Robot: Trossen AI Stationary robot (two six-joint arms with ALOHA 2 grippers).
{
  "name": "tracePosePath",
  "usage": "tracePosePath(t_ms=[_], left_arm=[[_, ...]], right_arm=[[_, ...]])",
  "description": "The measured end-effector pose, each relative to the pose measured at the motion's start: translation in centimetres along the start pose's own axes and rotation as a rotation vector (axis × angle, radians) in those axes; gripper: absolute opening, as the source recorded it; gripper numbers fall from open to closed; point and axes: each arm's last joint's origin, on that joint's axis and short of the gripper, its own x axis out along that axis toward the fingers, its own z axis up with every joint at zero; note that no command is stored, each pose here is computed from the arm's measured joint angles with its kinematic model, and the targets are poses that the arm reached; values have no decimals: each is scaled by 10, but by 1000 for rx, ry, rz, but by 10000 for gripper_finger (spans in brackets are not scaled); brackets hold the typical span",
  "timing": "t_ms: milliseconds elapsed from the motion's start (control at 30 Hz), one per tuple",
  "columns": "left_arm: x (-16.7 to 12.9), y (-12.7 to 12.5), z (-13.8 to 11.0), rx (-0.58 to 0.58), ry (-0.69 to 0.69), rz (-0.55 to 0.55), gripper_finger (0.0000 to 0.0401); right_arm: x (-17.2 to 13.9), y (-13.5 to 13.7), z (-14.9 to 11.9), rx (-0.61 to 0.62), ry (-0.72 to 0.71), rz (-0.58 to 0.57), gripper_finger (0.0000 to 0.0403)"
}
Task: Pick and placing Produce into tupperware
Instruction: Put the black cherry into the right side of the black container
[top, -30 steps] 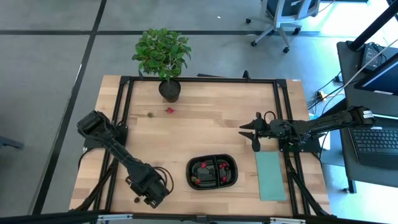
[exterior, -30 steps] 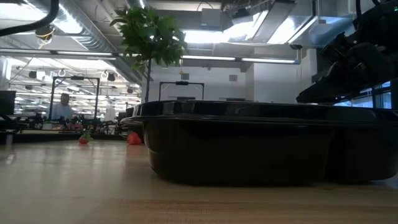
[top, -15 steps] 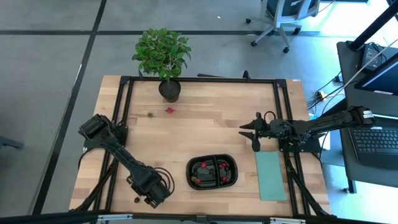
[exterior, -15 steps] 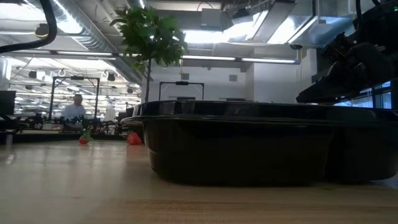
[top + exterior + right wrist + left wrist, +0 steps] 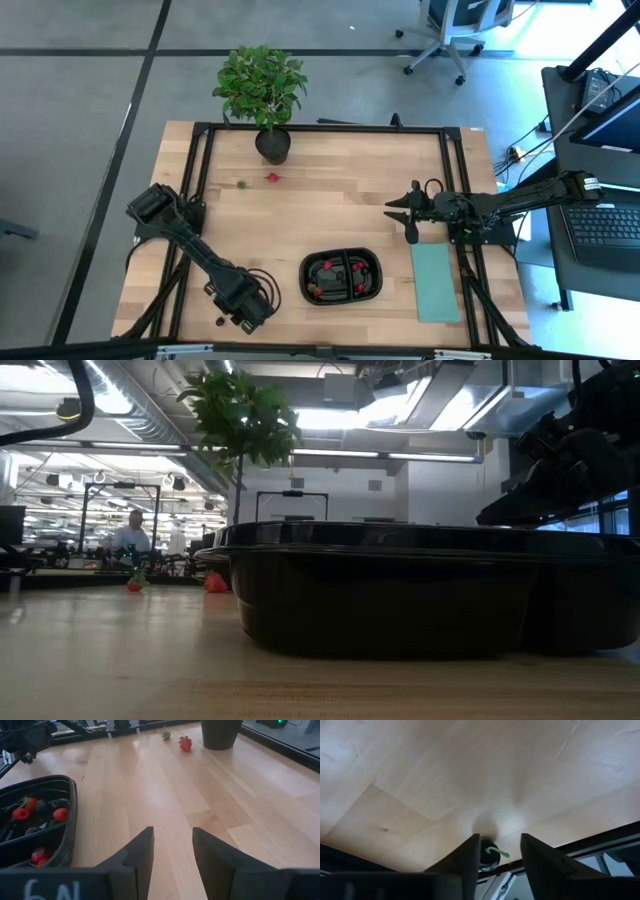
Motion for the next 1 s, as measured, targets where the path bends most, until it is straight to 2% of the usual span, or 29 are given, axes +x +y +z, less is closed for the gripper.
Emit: tracePosePath(t_ms=[400, 633, 833, 1000], left_arm=[[0, 0, 0, -2, 9, 1, 11], [-1, -1, 1, 38, 29, -7, 2], [-11, -9, 13, 215, 205, -107, 2], [-28, -23, 36, 469, 262, -327, 1]], right_arm=[[0, 0, 0, 1, 0, 0, 138], [0, 0, 0, 0, 0, 0, 138], [0, 0, 0, -1, 0, 0, 138], [0, 0, 0, -4, 0, 0, 138]])
